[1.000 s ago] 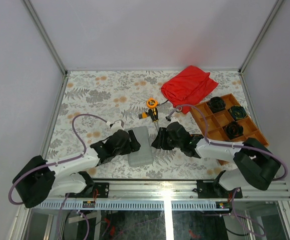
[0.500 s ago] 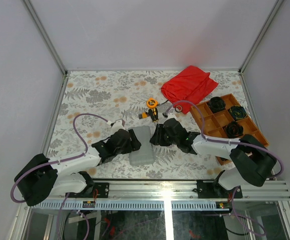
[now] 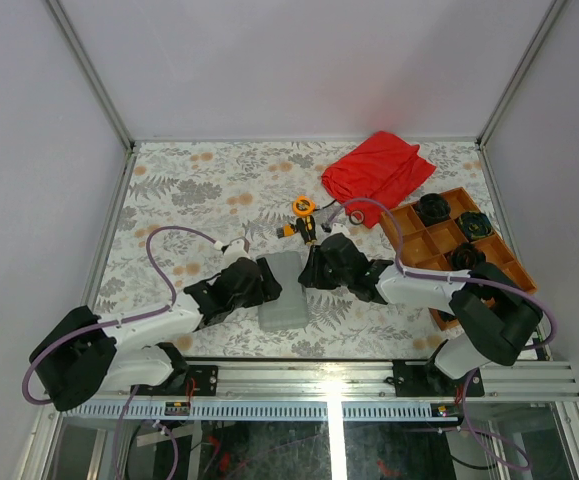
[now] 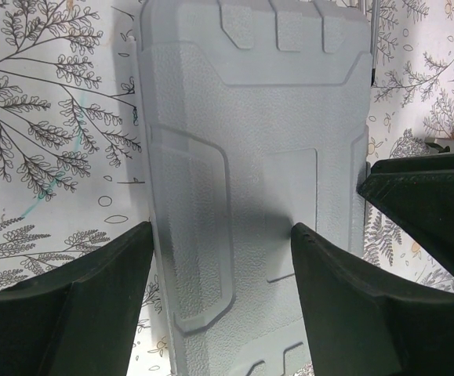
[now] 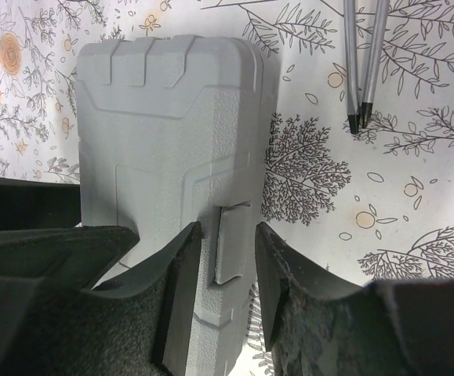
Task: Sort the tools into containers
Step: Adjust the storage box at the center of the board.
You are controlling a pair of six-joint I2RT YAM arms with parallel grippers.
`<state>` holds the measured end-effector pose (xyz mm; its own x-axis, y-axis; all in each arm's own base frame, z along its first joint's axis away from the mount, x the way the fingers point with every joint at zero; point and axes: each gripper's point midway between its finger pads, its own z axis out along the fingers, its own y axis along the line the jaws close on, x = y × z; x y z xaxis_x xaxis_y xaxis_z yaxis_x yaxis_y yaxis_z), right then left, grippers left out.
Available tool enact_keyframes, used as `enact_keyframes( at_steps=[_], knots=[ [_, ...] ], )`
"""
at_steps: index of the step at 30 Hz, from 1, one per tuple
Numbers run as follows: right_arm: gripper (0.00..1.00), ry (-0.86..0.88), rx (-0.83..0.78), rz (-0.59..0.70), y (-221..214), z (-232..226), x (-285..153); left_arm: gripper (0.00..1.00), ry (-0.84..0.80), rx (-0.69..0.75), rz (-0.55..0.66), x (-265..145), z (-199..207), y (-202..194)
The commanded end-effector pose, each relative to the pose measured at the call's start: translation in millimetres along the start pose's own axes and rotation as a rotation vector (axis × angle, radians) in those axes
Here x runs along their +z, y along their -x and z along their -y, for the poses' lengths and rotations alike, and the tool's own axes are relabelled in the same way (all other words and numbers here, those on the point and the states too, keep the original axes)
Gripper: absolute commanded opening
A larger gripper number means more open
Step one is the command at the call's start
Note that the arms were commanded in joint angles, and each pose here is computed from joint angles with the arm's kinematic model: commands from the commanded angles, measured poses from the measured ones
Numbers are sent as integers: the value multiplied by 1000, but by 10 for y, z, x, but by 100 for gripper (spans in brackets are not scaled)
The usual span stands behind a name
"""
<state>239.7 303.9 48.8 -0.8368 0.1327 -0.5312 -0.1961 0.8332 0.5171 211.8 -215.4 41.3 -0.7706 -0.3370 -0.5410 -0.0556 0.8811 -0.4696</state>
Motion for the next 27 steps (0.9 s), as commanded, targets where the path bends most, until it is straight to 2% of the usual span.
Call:
enact_keyframes(
  at_steps=[1, 27],
  knots=[
    [39, -76, -4, 9, 30, 138, 14, 66, 155, 89, -59, 31, -426, -197],
    [37, -87, 37, 6, -121, 283, -89, 64, 188, 105, -72, 55, -479, -219]
  ],
)
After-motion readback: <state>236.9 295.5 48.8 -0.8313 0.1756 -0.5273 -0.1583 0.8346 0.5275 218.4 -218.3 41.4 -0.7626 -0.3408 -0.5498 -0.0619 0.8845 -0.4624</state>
